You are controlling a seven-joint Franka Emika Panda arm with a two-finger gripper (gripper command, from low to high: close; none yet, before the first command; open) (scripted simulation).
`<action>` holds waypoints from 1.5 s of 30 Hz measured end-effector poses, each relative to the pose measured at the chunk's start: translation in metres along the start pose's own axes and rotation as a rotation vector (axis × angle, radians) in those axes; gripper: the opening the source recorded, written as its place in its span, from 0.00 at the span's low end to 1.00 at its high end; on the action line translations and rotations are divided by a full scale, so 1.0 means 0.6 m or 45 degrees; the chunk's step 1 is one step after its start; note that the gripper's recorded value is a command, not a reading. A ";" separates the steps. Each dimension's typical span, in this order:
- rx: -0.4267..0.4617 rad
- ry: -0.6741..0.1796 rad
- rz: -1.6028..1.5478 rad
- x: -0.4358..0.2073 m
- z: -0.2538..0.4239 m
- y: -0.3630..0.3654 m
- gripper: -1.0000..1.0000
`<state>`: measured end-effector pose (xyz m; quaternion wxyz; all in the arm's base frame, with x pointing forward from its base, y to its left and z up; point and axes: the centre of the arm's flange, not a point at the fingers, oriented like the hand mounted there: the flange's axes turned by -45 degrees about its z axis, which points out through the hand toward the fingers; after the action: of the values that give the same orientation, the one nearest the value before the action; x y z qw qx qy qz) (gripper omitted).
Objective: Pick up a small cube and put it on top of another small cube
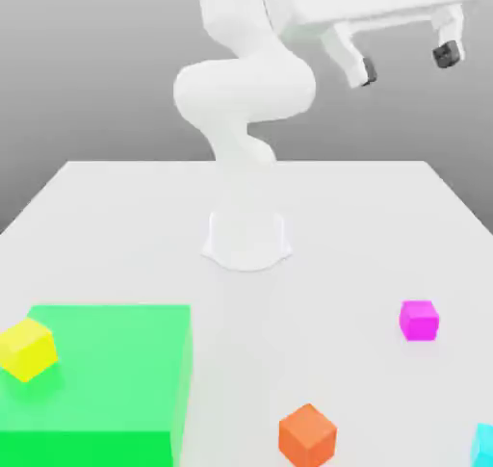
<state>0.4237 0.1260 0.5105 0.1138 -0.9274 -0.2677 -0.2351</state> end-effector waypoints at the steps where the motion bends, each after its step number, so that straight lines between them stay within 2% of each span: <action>1: 0.022 -0.023 -0.033 -0.004 0.022 -0.011 0.50; 8: 0.152 -0.182 -0.269 -0.049 0.167 -0.099 0.50; 16: 0.244 -0.358 -0.557 -0.136 0.296 -0.200 0.50; 24: 0.279 -0.515 -0.878 -0.247 0.383 -0.286 0.50; 31: 0.258 -0.626 -1.169 -0.341 0.424 -0.329 0.50; 34: 0.235 -0.653 -1.256 -0.367 0.436 -0.330 0.50; 45: 0.221 -0.646 -1.282 -0.399 0.503 -0.324 0.50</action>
<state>0.2514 0.2835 0.1474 -0.0044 -0.7002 -0.7139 -0.0073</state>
